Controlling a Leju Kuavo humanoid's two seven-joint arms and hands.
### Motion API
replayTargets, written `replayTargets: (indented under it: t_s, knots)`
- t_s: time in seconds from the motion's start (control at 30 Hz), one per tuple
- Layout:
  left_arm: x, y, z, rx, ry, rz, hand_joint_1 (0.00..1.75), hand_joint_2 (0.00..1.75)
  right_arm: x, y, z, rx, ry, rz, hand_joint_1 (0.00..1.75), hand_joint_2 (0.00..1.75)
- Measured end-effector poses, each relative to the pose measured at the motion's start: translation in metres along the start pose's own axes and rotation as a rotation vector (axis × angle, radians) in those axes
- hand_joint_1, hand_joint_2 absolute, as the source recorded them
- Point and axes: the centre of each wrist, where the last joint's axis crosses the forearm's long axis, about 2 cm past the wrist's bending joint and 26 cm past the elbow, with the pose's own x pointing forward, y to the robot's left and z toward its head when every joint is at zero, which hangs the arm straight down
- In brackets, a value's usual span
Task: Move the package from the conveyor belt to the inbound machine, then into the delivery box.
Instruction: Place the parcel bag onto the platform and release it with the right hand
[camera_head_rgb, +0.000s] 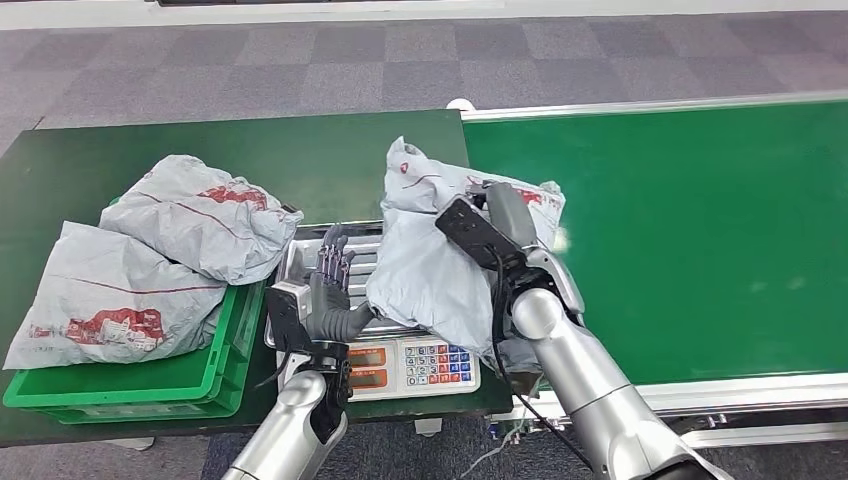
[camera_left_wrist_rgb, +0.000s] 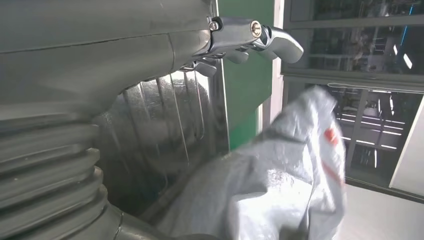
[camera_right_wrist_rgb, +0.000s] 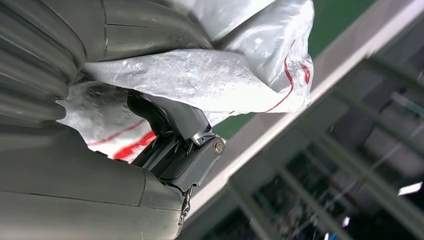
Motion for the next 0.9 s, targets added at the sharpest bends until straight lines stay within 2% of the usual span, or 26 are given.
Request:
replayTargets:
  t_s: [0.3, 0.43, 0.67, 0.9]
  knots:
    - [-0.001, 0.000, 0.000, 0.014, 0.004, -0.005, 0.00, 1.75, 0.040, 0.029, -0.021, 0.228, -0.087, -0.035, 1.75, 1.75]
    - [0.000, 0.006, -0.001, 0.059, -0.011, -0.091, 0.00, 1.75, 0.054, 0.039, -0.029, 0.313, -0.118, -0.054, 1.75, 1.75]
    - [0.012, 0.037, -0.017, 0.089, -0.066, -0.343, 0.00, 1.75, 0.064, 0.048, -0.037, 0.368, -0.148, -0.085, 1.75, 1.75]
    - [0.035, 0.075, -0.037, 0.144, -0.117, -0.558, 0.00, 1.75, 0.063, 0.049, -0.037, 0.377, -0.144, -0.113, 1.75, 1.75]
